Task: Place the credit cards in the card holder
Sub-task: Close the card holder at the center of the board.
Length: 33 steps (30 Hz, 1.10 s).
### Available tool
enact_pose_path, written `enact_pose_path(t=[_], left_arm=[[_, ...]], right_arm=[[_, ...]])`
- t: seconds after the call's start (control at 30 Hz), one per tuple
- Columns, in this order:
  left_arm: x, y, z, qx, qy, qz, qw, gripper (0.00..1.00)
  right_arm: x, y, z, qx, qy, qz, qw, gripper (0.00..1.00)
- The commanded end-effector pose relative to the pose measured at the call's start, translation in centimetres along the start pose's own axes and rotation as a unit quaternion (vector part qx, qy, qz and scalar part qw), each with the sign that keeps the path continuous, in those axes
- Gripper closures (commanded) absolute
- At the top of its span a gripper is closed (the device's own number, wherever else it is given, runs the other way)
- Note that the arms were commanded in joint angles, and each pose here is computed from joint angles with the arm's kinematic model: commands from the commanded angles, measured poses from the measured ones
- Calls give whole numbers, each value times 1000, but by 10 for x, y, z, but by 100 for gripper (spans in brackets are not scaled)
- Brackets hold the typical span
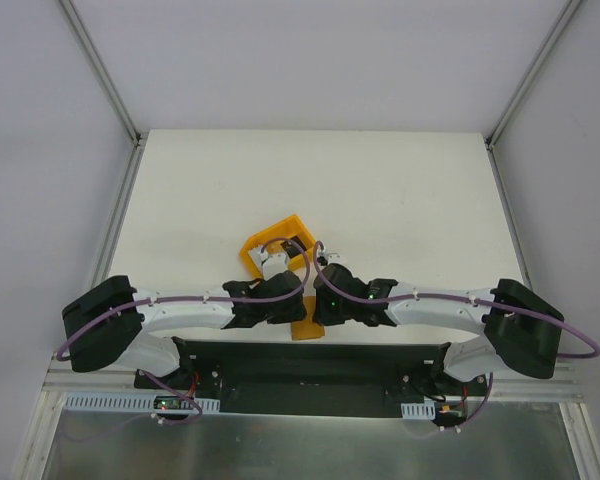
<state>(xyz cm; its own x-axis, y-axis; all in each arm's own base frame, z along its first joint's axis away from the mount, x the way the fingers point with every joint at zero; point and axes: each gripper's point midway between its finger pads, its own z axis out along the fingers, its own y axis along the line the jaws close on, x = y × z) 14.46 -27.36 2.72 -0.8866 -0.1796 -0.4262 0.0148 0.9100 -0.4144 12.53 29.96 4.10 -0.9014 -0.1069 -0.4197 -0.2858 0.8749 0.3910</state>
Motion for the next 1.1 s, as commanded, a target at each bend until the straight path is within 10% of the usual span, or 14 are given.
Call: enact_pose_path(t=[0.0, 1.07], left_arm=[[-12, -4, -1, -10, -17, 19, 1000, 53], [10, 13, 8, -32, 21, 7, 999, 57]], right_arm=[[2, 2, -6, -4, -2, 11, 1000, 92], [-26, 4, -8, 1, -43, -17, 999, 90]])
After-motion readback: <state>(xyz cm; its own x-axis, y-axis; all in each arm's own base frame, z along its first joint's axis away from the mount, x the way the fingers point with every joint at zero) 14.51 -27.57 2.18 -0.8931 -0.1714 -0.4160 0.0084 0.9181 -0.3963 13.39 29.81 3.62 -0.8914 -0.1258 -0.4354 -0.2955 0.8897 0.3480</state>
